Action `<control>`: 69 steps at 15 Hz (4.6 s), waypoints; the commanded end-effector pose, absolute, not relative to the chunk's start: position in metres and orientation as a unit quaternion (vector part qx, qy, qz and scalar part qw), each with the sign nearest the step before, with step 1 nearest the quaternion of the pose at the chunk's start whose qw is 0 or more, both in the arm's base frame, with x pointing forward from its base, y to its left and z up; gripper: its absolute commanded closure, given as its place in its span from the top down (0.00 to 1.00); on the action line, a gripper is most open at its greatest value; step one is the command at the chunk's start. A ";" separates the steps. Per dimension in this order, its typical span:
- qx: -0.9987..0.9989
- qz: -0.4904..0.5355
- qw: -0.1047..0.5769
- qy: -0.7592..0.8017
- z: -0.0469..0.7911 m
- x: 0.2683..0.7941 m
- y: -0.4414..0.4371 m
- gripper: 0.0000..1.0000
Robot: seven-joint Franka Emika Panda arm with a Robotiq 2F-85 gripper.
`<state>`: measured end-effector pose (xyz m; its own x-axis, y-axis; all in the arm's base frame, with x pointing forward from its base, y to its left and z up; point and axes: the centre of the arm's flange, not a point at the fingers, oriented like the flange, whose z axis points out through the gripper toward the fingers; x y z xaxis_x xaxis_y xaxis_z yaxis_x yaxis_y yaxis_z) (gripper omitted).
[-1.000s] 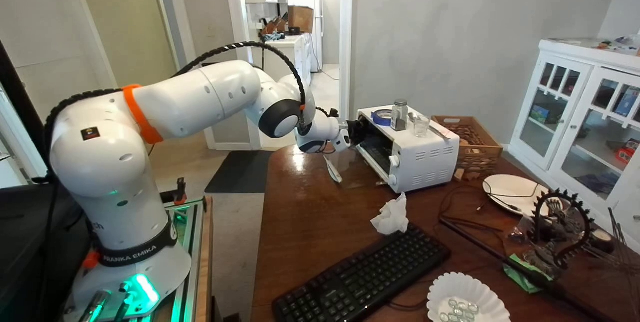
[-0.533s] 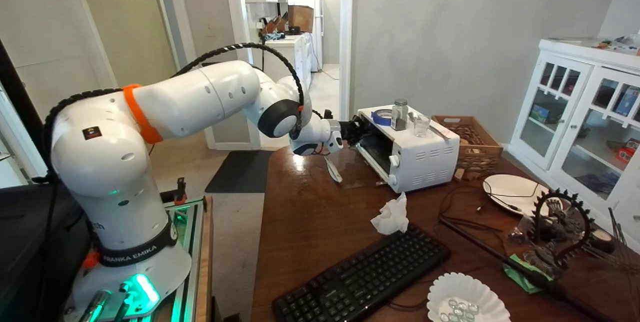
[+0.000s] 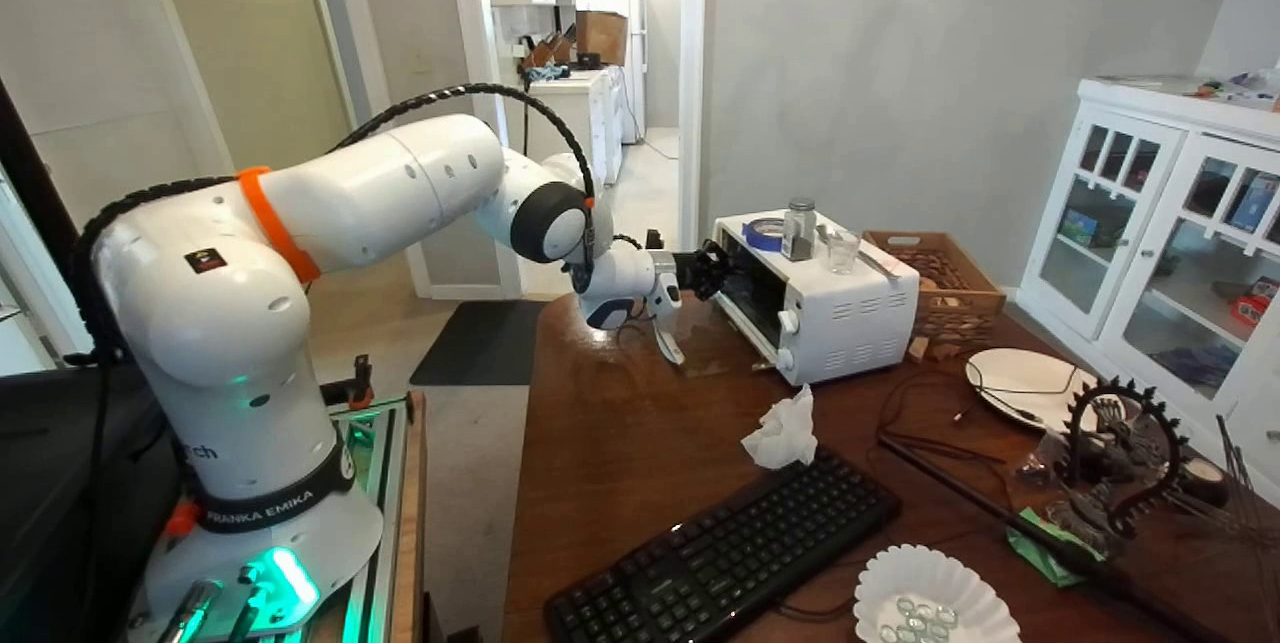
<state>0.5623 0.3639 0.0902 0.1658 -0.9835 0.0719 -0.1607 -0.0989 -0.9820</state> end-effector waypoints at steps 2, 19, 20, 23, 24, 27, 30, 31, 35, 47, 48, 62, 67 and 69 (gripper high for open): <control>-0.579 -0.449 0.482 0.480 0.096 0.513 0.347 0.02; -0.517 -0.520 0.388 0.558 0.127 0.420 0.303 0.02; -0.514 -0.525 0.381 0.561 0.130 0.416 0.299 0.02; -0.534 -0.531 0.363 0.548 0.143 0.416 0.283 0.02; -0.535 -0.533 0.358 0.549 0.146 0.415 0.278 0.02; -0.571 -0.520 0.350 0.531 0.154 0.422 0.264 0.02; -0.622 -0.506 0.342 0.490 0.165 0.430 0.253 0.02; -0.638 -0.501 0.334 0.480 0.171 0.437 0.247 0.02; -0.672 -0.505 0.304 0.448 0.184 0.442 0.225 0.02; -0.769 -0.483 0.231 0.350 0.215 0.427 0.190 0.02; -0.774 -0.479 0.227 0.345 0.217 0.420 0.190 0.02; -0.705 -0.431 0.419 0.376 0.225 0.447 0.183 0.02; -0.674 -0.434 0.455 0.387 0.250 0.469 0.162 0.02; -0.669 -0.434 0.458 0.394 0.257 0.475 0.154 0.02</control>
<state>0.4954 0.1786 0.2753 0.3181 -0.9126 0.2568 -0.1557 -0.3175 -0.9354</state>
